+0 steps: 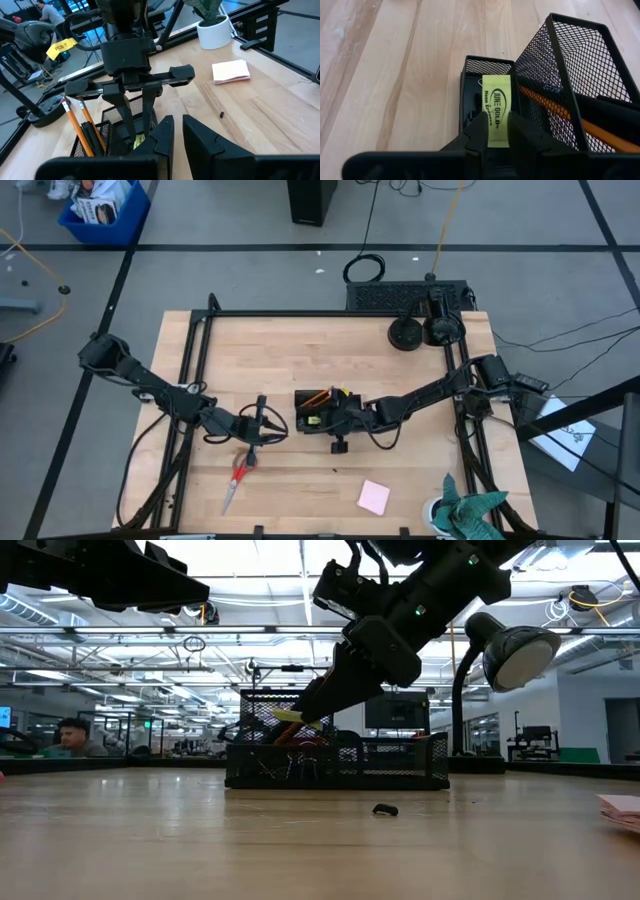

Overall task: Pick and place office supplies into organizer
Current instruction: Put the eraser into the bottom left section of the desk organizer

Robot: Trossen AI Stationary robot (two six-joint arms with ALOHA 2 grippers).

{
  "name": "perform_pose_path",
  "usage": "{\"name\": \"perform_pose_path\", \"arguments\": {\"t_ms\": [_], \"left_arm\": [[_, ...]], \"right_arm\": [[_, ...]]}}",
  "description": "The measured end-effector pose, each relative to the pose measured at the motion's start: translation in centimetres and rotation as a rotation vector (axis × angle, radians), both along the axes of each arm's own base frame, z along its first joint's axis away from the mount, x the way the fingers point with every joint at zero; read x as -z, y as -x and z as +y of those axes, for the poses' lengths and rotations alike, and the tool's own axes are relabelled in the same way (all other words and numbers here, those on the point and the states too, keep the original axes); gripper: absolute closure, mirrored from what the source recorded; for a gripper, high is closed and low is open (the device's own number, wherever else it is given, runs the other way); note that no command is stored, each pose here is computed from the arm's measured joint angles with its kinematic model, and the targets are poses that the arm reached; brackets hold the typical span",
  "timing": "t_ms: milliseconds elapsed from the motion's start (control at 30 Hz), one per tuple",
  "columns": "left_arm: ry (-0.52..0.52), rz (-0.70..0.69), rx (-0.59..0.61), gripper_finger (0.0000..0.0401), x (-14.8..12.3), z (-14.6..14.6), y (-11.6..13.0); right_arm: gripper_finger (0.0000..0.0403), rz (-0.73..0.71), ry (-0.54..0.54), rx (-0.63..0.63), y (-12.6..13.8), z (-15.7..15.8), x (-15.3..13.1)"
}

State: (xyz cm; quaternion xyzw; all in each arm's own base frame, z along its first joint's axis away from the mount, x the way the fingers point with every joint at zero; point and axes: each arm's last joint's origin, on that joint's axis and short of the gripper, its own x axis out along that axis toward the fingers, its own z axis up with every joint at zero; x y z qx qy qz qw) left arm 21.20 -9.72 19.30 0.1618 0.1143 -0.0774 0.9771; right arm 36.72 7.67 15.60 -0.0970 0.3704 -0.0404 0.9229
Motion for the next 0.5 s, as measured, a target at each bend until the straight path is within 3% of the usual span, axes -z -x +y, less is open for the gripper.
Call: {"name": "perform_pose_path", "arguments": {"t_ms": [500], "left_arm": [[0.002, 0.001, -0.001, 0.0354, 0.01, 0.00, 0.00]], "right_arm": [[0.0285, -0.006, -0.030, 0.033, -0.01, -0.12, 0.02]]}}
